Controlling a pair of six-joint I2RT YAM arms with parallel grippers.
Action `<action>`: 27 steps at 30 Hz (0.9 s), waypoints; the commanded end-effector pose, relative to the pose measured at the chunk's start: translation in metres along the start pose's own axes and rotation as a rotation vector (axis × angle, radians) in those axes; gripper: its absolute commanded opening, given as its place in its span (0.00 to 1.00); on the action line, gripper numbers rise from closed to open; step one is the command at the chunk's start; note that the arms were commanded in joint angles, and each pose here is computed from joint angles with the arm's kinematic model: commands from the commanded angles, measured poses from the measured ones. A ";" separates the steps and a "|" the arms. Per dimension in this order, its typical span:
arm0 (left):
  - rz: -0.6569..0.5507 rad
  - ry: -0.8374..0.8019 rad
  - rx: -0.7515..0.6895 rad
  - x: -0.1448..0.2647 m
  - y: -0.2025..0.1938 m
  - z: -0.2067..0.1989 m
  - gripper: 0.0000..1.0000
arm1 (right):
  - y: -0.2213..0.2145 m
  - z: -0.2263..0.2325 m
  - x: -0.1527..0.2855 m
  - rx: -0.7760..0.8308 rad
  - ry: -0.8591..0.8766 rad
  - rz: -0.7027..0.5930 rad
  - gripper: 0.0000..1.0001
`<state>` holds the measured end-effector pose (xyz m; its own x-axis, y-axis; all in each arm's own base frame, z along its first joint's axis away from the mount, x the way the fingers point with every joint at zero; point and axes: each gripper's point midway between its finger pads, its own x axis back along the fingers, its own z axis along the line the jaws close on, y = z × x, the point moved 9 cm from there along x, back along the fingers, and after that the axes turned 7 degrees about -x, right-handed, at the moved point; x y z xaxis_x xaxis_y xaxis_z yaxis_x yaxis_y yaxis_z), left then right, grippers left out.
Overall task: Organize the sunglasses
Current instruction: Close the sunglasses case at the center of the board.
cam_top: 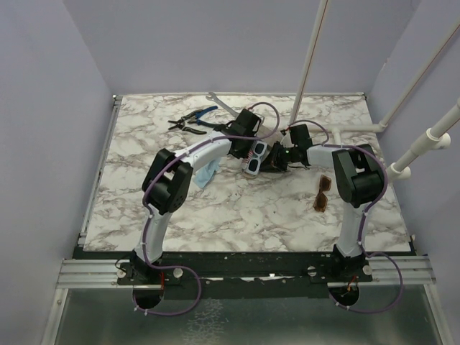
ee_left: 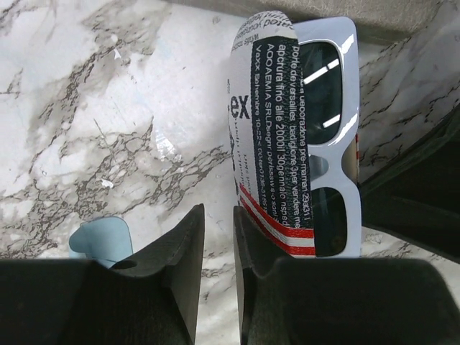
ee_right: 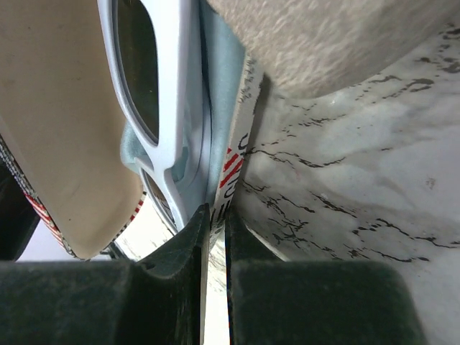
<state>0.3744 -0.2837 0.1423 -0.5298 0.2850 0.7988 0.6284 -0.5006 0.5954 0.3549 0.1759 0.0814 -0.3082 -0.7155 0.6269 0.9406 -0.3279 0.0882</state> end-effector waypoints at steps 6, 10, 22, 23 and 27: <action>-0.020 -0.088 -0.107 -0.009 0.001 -0.052 0.24 | 0.007 0.032 -0.006 0.100 0.091 -0.011 0.10; 0.010 -0.082 -0.150 -0.009 -0.013 -0.061 0.22 | 0.008 0.035 -0.007 0.097 0.103 -0.010 0.10; 0.025 -0.091 -0.171 -0.014 -0.026 -0.084 0.19 | 0.008 0.040 -0.007 0.100 0.129 -0.017 0.09; 0.013 -0.092 -0.166 -0.011 -0.022 -0.085 0.19 | 0.008 0.041 -0.007 0.101 0.129 -0.020 0.09; -0.014 -0.073 -0.172 -0.003 -0.016 -0.091 0.18 | 0.010 0.044 -0.006 0.108 0.136 -0.028 0.09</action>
<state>0.3610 -0.3053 0.1361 -0.6361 0.1840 0.7494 0.5181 -0.6178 0.5915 0.3547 0.1772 0.0824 -0.3013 -0.7010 0.6464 0.9406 -0.3297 0.0808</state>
